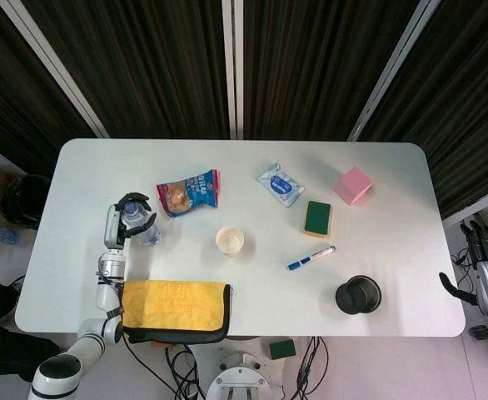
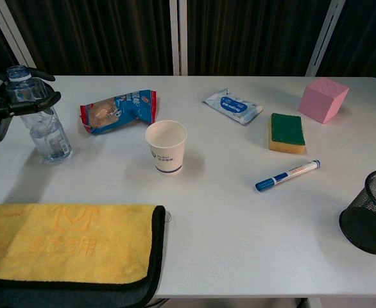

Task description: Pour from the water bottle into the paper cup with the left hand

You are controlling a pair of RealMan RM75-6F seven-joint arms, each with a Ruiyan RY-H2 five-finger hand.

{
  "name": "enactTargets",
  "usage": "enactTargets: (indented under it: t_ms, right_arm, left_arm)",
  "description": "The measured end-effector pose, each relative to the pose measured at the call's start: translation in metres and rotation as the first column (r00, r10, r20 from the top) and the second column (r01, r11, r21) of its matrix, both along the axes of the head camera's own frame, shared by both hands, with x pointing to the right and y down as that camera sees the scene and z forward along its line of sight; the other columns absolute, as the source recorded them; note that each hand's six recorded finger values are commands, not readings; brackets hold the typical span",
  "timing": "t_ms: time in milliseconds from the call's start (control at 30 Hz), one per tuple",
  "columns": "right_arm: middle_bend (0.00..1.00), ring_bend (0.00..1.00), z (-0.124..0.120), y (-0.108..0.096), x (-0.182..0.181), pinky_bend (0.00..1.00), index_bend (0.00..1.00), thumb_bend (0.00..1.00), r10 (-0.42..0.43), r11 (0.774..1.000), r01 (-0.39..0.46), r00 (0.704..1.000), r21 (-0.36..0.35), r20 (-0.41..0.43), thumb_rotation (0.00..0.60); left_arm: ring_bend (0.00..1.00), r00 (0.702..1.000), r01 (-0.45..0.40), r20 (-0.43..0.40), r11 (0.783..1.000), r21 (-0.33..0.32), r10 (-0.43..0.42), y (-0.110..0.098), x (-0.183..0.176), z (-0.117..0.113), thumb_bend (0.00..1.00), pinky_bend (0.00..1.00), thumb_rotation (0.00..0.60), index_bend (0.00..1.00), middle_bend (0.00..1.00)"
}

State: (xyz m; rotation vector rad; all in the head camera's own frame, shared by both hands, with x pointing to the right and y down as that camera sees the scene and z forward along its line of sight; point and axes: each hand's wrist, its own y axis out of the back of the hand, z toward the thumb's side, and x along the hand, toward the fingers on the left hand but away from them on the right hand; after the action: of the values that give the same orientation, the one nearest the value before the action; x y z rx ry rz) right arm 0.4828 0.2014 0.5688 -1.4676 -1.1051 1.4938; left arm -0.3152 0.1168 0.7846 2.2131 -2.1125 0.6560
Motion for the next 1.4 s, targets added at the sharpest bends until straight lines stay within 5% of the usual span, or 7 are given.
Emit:
enactTargets:
  t_ms: [367,667,1033,1400]
  right_arm:
    - [0.00,0.00,-0.001,0.000,0.000,0.00,0.00,0.24,0.002,1.000,-0.002,1.000,0.001,-0.001,0.512]
    - [0.00,0.00,-0.002,0.000,-0.001,0.00,0.00,0.24,0.000,1.000,0.000,1.000,0.005,0.001,0.513]
    - [0.00,0.00,-0.003,0.000,-0.001,0.00,0.00,0.24,-0.002,1.000,0.002,1.000,0.011,0.005,0.513]
    - [0.00,0.00,-0.008,-0.001,-0.003,0.00,0.00,0.24,-0.008,1.000,0.007,1.000,0.028,0.007,0.511]
  left_arm:
    - [0.35,0.999,-0.047,0.028,0.999,0.027,0.046,0.003,0.004,-0.005,0.15,0.45,0.600,0.31,0.45]
    - [0.17,0.992,-0.116,0.051,0.993,0.019,0.114,0.007,0.007,-0.005,0.08,0.28,0.600,0.09,0.25]
    - [0.09,0.989,-0.134,0.063,0.991,0.025,0.132,0.009,-0.003,-0.011,0.02,0.21,0.600,0.06,0.18]
    - [0.08,0.994,-0.104,0.044,0.989,0.103,0.100,0.004,-0.019,-0.031,0.00,0.18,0.600,0.05,0.16]
